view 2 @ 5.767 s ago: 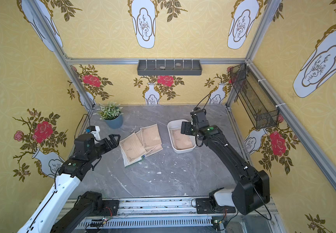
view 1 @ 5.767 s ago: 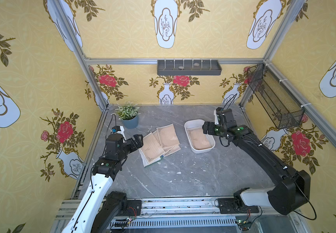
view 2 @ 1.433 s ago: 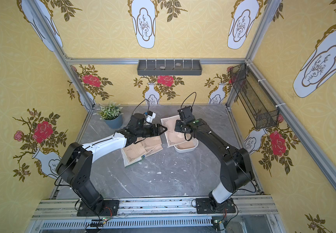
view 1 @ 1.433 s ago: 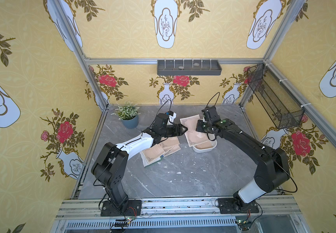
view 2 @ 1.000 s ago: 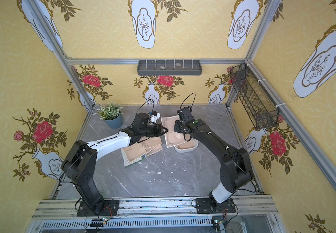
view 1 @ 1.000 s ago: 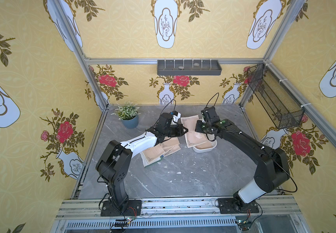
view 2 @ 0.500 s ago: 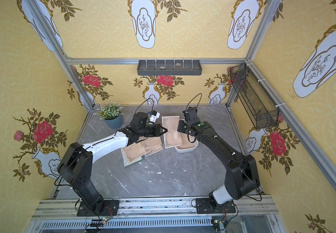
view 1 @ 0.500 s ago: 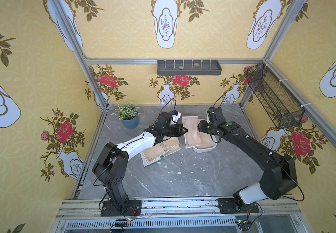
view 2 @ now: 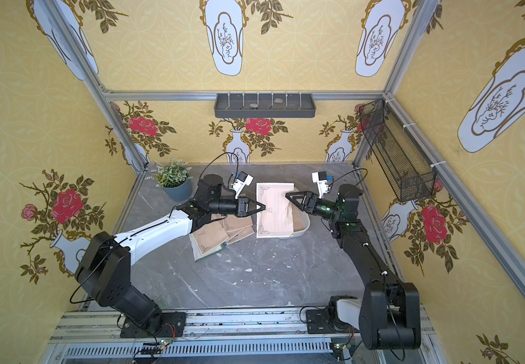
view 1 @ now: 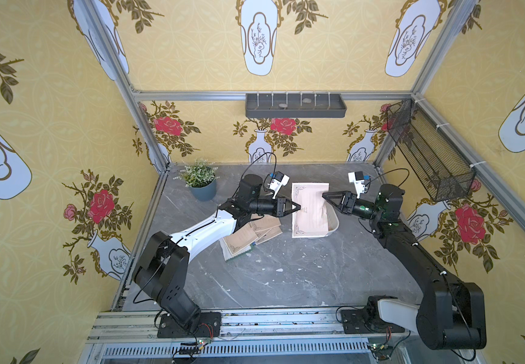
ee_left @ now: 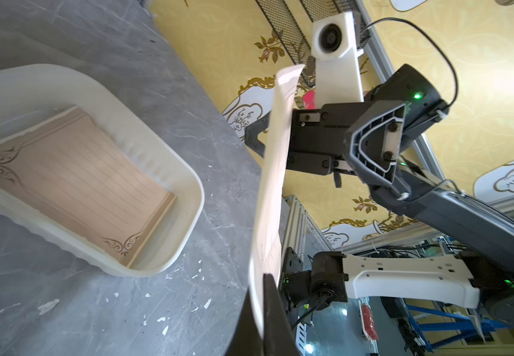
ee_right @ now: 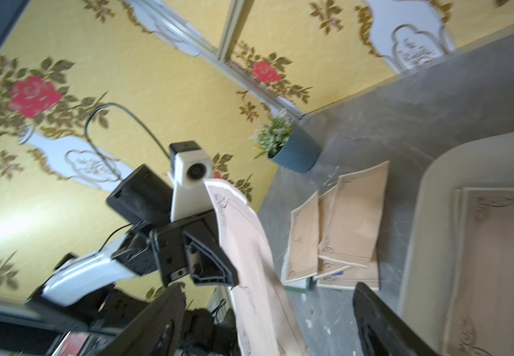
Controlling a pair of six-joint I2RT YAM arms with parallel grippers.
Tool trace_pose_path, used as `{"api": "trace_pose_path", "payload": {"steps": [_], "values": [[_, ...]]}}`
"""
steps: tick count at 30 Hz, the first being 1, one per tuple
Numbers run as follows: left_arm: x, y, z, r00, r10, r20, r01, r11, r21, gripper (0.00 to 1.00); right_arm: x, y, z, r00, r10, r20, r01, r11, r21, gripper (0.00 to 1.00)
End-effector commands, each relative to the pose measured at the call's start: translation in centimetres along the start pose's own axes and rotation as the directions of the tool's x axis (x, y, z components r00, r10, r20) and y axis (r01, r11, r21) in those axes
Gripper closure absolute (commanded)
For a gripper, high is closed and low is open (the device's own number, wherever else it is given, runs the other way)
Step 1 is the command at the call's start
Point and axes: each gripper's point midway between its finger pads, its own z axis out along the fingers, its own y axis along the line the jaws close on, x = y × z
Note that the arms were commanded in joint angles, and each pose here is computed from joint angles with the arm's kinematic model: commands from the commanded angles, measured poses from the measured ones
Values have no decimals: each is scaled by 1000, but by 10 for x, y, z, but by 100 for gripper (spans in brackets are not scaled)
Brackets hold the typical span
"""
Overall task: Take out the stationery paper from the storage box
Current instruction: Place the stationery paper at the center of the board.
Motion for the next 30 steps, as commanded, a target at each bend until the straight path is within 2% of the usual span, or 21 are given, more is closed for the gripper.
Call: {"api": "trace_pose_path", "payload": {"steps": [1, 4, 6, 10, 13, 14, 19, 20, 22, 23, 24, 28, 30], "values": [[-3, -11, 0, 1000, 28, 2, -28, 998, 53, 100, 10, 36, 0, 991, -101, -84, 85, 980, -177, 15], [-4, -10, 1, 1000, 25, 0, -24, 998, 51, 100, 14, 37, 5, 989, -104, -104, 84, 980, -181, 23], [-4, -8, 1, 1000, 22, 0, -22, 999, 47, 100, 16, 36, 6, 988, -105, -112, 84, 981, -174, 37], [-6, -8, 0, 1000, 24, 5, -24, 999, 35, 100, 17, 34, 6, 989, -100, -113, 83, 986, -143, 74], [-6, -8, -3, 1000, 27, 8, -27, 999, 29, 100, 17, 32, 6, 989, -98, -107, 85, 989, -123, 98], [-7, -8, -4, 1000, 28, 12, -28, 999, 25, 100, 16, 30, 6, 990, -94, -102, 82, 991, -109, 100], [-10, -6, -13, 999, 34, 30, -34, 999, 2, 100, 17, 23, 8, 992, -75, -103, 68, 995, -74, 100], [-11, -4, -15, 999, 31, 34, -31, 1000, -4, 100, 19, 21, 8, 992, -64, -107, 57, 996, -71, 83], [-11, -2, -18, 999, 28, 40, -28, 1000, -12, 100, 22, 23, 10, 990, -64, -123, 53, 995, -86, 56], [-12, -1, -19, 999, 24, 42, -24, 1000, -15, 100, 24, 23, 12, 989, -63, -130, 51, 995, -89, 46], [-11, 0, -20, 999, 24, 44, -23, 1000, -18, 100, 26, 23, 13, 989, -64, -136, 52, 994, -92, 42], [-12, 0, -22, 999, 25, 48, -24, 1000, -20, 100, 36, 23, 24, 982, -65, -175, 50, 995, -90, 38], [-12, 0, -22, 999, 23, 48, -22, 1000, -21, 100, 41, 22, 30, 979, -64, -196, 47, 995, -90, 44]]}}
